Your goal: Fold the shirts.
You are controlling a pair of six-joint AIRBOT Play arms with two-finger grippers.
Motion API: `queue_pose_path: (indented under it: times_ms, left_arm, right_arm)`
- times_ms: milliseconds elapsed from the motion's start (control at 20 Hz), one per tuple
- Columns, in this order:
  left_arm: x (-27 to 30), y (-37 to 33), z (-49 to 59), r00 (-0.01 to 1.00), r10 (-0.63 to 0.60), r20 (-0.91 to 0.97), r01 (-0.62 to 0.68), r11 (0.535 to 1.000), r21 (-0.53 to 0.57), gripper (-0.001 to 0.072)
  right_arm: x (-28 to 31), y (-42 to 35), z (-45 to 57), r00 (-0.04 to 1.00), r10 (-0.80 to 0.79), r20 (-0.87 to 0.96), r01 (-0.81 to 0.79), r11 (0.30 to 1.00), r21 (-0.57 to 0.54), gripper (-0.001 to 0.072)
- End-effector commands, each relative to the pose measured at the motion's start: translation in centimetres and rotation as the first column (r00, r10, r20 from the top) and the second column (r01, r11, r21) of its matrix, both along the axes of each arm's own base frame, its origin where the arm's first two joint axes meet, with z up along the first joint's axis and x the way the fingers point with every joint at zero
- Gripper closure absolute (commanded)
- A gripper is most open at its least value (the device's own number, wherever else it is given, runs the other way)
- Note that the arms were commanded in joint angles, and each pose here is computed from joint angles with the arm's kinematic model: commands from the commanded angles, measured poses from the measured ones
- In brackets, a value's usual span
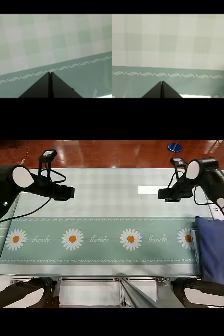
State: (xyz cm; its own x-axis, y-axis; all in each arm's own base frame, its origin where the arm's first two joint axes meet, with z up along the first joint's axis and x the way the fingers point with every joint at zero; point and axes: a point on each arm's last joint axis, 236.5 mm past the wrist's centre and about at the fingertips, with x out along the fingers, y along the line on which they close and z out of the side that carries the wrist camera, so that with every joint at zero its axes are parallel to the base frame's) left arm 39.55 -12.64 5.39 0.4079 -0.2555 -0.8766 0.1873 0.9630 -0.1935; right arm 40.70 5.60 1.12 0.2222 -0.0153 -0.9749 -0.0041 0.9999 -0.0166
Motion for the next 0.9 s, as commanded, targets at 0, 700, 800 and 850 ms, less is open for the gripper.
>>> queue_pose_path:
  times_ms: [0, 700, 800, 850]
  left_arm:
    - [-0.41, 1.14, -1.77, 0.998, 0.013, -0.060, -0.010, 0.999, 0.042, 0.0690]
    - [-0.53, 1.14, -1.96, 0.998, 0.012, -0.067, -0.009, 0.999, 0.043, 0.0690]
    - [-0.53, 1.14, -1.96, 0.998, 0.012, -0.067, -0.009, 0.999, 0.043, 0.0690]
    - [-0.53, 1.14, -1.96, 0.998, 0.012, -0.067, -0.009, 0.999, 0.043, 0.0690]
  right_arm:
    - [0.04, 0.07, -1.26, 0.999, 0.018, -0.027, -0.019, 0.999, -0.043, 0.0689]
    - [0.06, 0.13, -1.26, 1.000, 0.018, -0.026, -0.019, 0.999, -0.041, 0.0689]
    - [0.06, 0.11, -1.26, 1.000, 0.018, -0.026, -0.019, 0.999, -0.041, 0.0689]
    - [0.06, 0.13, -1.26, 1.000, 0.018, -0.026, -0.019, 0.999, -0.041, 0.0689]
